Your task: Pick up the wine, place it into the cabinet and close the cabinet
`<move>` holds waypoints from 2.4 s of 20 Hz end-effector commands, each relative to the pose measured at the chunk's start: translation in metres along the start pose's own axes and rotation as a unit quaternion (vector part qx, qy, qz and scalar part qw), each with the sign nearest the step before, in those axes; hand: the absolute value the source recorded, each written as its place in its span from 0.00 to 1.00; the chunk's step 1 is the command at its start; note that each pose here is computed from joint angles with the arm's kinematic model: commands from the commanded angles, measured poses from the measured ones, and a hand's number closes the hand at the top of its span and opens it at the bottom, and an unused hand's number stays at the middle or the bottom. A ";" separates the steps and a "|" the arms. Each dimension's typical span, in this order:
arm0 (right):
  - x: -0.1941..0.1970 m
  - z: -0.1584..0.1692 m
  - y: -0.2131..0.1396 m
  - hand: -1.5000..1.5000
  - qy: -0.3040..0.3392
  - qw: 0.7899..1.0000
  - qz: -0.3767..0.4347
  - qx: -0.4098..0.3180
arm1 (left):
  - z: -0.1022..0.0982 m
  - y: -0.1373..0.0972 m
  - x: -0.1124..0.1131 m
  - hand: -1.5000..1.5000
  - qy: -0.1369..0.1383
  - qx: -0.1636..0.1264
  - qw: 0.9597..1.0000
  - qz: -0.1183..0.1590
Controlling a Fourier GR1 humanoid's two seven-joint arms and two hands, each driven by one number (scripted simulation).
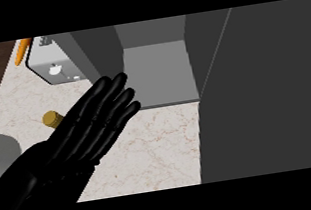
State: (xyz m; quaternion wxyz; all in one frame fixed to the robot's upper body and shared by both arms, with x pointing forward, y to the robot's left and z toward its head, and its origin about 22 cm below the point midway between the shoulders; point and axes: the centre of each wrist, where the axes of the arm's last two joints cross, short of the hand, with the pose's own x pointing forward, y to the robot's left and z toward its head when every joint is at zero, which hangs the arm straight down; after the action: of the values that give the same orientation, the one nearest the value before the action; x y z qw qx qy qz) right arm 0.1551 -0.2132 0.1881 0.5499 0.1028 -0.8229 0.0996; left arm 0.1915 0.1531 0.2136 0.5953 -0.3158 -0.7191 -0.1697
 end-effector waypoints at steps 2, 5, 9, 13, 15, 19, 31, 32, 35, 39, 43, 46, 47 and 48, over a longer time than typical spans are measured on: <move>0.031 0.016 0.001 0.00 -0.009 1.000 -0.007 0.001 | 0.000 -0.002 0.015 0.00 -0.001 0.030 1.000 -0.001; 0.021 0.008 0.002 0.00 -0.012 1.000 -0.013 0.002 | 0.001 0.015 0.027 0.00 0.021 0.042 0.999 0.006; 0.024 0.018 0.011 0.00 -0.011 1.000 -0.008 0.001 | 0.011 0.020 -0.003 0.00 0.036 0.073 0.996 0.018; 0.023 0.014 0.006 0.00 -0.020 1.000 -0.008 0.006 | 0.011 0.066 -0.006 0.00 0.031 0.100 0.994 -0.028; 0.032 0.005 0.002 0.00 -0.008 1.000 -0.007 0.008 | 0.004 0.067 -0.011 0.00 0.029 0.115 0.993 -0.024; 0.022 0.005 0.010 0.00 -0.013 1.000 -0.004 0.014 | 0.001 0.090 -0.018 0.00 0.026 0.141 0.989 -0.041; 0.017 0.006 0.007 0.00 -0.014 1.000 -0.006 0.008 | 0.026 0.151 -0.054 0.00 0.062 0.192 0.976 -0.077; 0.013 -0.005 -0.001 0.00 -0.011 1.000 -0.009 0.008 | 0.013 0.153 -0.064 0.00 0.058 0.183 0.978 -0.079; 0.038 0.012 0.011 0.00 -0.010 1.000 -0.001 0.011 | 0.042 0.163 -0.086 0.00 0.083 0.196 0.974 -0.075; 0.033 0.005 0.002 0.00 -0.017 1.000 -0.006 0.005 | 0.046 0.172 -0.106 0.00 0.101 0.192 0.973 -0.076; 0.028 0.000 0.019 0.00 -0.014 1.000 -0.008 0.003 | 0.026 0.199 -0.135 0.00 0.118 0.189 0.972 -0.076; 0.030 0.011 0.004 0.00 -0.011 1.000 0.003 0.013 | 0.036 0.207 -0.157 0.00 0.130 0.198 0.969 -0.072; 0.032 0.013 -0.001 0.00 -0.016 1.000 -0.009 0.010 | 0.054 0.220 -0.142 0.00 0.138 0.200 0.967 -0.074; 0.021 -0.011 0.008 0.00 -0.016 1.000 -0.009 0.018 | 0.052 0.217 -0.155 0.00 0.133 0.190 0.970 -0.074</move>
State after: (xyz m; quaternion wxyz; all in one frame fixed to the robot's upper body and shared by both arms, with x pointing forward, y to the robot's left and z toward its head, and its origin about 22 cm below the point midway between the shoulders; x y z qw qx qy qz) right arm 0.1561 -0.2058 0.2050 0.5486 0.0927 -0.8240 0.1069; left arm 0.3069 0.2982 0.0438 0.7149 -0.1152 -0.6813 -0.1075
